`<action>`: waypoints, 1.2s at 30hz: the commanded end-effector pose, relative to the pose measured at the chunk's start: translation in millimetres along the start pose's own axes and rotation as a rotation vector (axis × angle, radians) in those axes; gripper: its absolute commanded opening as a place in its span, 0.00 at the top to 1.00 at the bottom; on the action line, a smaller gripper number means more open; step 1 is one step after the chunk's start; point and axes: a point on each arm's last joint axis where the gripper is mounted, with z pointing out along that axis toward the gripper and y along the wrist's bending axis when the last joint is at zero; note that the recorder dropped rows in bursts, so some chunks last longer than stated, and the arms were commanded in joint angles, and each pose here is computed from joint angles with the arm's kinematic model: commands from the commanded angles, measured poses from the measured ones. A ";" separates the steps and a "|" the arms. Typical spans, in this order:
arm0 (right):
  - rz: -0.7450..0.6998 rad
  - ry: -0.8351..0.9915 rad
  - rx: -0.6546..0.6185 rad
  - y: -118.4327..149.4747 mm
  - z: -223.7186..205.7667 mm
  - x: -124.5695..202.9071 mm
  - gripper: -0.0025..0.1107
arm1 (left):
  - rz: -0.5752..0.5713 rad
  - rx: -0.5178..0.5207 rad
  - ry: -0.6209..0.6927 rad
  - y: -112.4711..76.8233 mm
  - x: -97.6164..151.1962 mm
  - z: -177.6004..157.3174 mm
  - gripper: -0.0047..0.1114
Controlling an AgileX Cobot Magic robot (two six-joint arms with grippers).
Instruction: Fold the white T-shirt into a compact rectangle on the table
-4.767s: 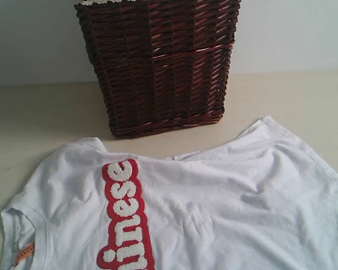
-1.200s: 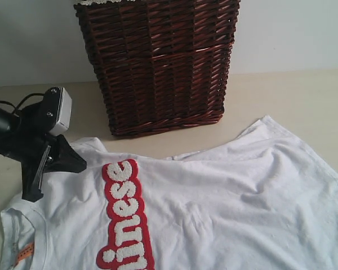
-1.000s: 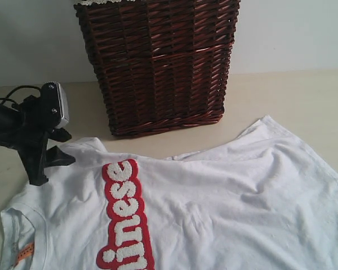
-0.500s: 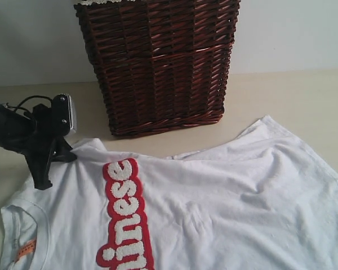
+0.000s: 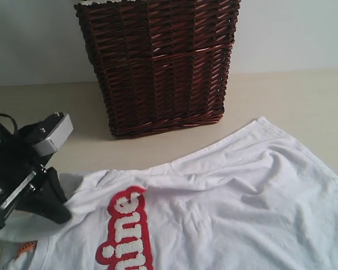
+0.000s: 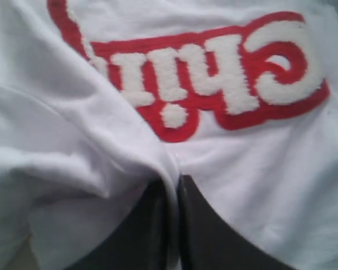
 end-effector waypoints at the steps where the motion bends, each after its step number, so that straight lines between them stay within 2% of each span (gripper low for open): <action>1: -0.009 -0.008 0.007 -0.5 0.0 0.8 0.88 | -0.061 0.038 0.016 -10.6 10.3 13.4 0.74; 5: -0.009 -0.008 0.007 -0.5 0.0 0.8 0.88 | -0.100 0.015 0.014 -12.2 14.4 18.6 0.42; 7: -0.009 -0.008 0.007 -0.5 0.0 0.8 0.88 | -0.146 -0.004 0.015 -13.3 12.2 15.0 0.34; 9: -0.009 -0.008 0.007 -0.5 0.0 0.8 0.88 | -0.111 -0.042 0.027 -14.2 7.5 5.9 0.34; 11: -0.009 -0.008 0.007 -0.5 0.0 0.8 0.88 | -0.042 -0.167 0.061 -8.9 -0.2 -12.3 0.36; 13: -0.009 -0.008 0.007 -0.5 0.0 0.8 0.88 | 0.000 -0.381 0.075 3.4 -7.7 -36.7 0.37; 15: -0.009 -0.008 0.007 -0.5 0.0 0.8 0.88 | 0.005 -0.598 0.057 20.0 -12.4 -57.7 0.37; 16: -0.009 -0.008 0.007 -0.5 0.0 0.8 0.88 | -0.009 -0.644 0.029 26.9 -13.6 -63.1 0.37; 18: -0.009 -0.008 0.007 -0.5 0.0 0.8 0.88 | -0.046 -0.611 -0.010 37.5 -11.3 -59.4 0.37; 24: -0.009 -0.008 0.007 -0.5 0.0 0.8 0.88 | -0.217 -0.427 -0.062 63.0 16.4 -9.1 0.37; 28: -0.009 -0.008 0.007 -0.5 0.0 0.8 0.88 | -0.261 -0.336 -0.058 68.0 29.1 12.8 0.37; 31: -0.009 -0.008 0.007 -0.5 0.0 0.8 0.88 | -0.275 -0.329 -0.057 70.2 32.5 17.7 0.39; 33: -0.009 -0.008 0.007 -0.5 0.0 0.8 0.88 | -0.286 -0.352 -0.064 72.3 32.3 16.9 0.48; 36: -0.009 -0.008 0.007 -0.5 0.0 0.8 0.88 | -0.273 -0.408 -0.077 74.1 28.3 10.0 0.72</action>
